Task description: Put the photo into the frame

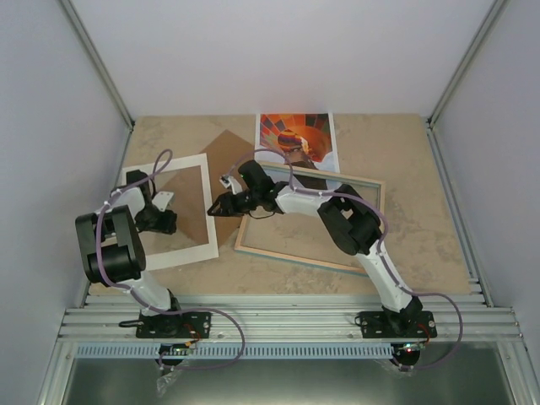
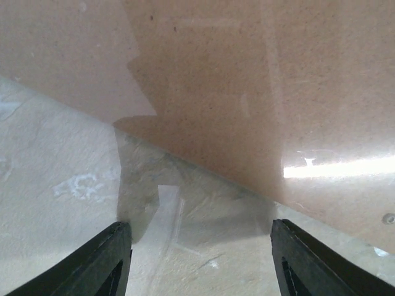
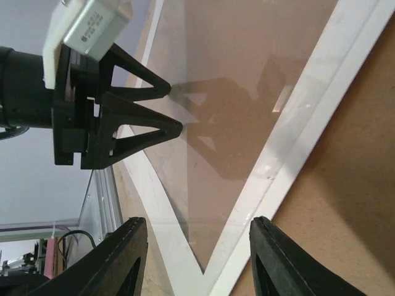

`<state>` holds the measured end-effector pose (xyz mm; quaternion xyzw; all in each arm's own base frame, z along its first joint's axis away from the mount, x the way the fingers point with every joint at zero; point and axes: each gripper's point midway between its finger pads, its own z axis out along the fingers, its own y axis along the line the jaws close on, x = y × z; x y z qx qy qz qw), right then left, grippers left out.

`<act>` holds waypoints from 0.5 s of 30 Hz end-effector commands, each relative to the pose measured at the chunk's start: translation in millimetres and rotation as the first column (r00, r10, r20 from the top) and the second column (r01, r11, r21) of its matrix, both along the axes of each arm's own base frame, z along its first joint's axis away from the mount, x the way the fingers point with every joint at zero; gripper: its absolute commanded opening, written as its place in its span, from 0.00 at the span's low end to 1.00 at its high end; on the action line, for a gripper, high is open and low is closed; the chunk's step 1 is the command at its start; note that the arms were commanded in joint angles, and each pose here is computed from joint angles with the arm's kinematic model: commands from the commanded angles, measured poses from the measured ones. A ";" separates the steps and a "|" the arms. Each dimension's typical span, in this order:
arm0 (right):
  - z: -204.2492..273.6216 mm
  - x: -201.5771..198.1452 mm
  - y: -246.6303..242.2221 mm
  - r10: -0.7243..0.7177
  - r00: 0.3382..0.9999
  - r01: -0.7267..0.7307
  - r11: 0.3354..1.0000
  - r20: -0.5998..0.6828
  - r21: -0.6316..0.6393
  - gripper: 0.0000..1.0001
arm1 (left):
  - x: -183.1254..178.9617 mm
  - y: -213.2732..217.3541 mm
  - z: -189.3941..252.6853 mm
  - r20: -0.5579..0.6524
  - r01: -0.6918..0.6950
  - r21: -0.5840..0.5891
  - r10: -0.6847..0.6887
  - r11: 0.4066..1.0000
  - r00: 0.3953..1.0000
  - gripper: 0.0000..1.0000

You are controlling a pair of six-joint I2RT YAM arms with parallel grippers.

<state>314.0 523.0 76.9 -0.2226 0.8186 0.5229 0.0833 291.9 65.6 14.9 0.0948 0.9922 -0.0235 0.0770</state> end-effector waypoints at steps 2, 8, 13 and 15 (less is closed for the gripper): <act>-6.5 -10.5 12.6 -0.005 1.000 0.005 1.000 -0.016 -0.017 0.48 | -2.4 -44.3 -14.5 -0.018 0.035 -0.199 -0.040 0.979 0.999 0.64; -28.9 -11.8 15.7 -0.039 0.999 0.037 0.997 -0.032 -0.073 0.55 | -1.4 -41.4 -20.4 -0.024 0.014 -0.187 -0.019 0.982 1.000 0.63; -55.9 -3.0 12.3 -0.110 0.991 0.097 0.981 -0.071 -0.169 0.60 | -1.7 -38.2 -22.1 -0.022 0.008 -0.167 -0.012 0.986 1.000 0.62; -61.1 -3.0 15.0 -0.113 0.989 0.096 0.981 -0.093 -0.166 0.60 | -1.7 -37.7 -23.4 -0.023 0.009 -0.163 -0.013 0.987 1.000 0.61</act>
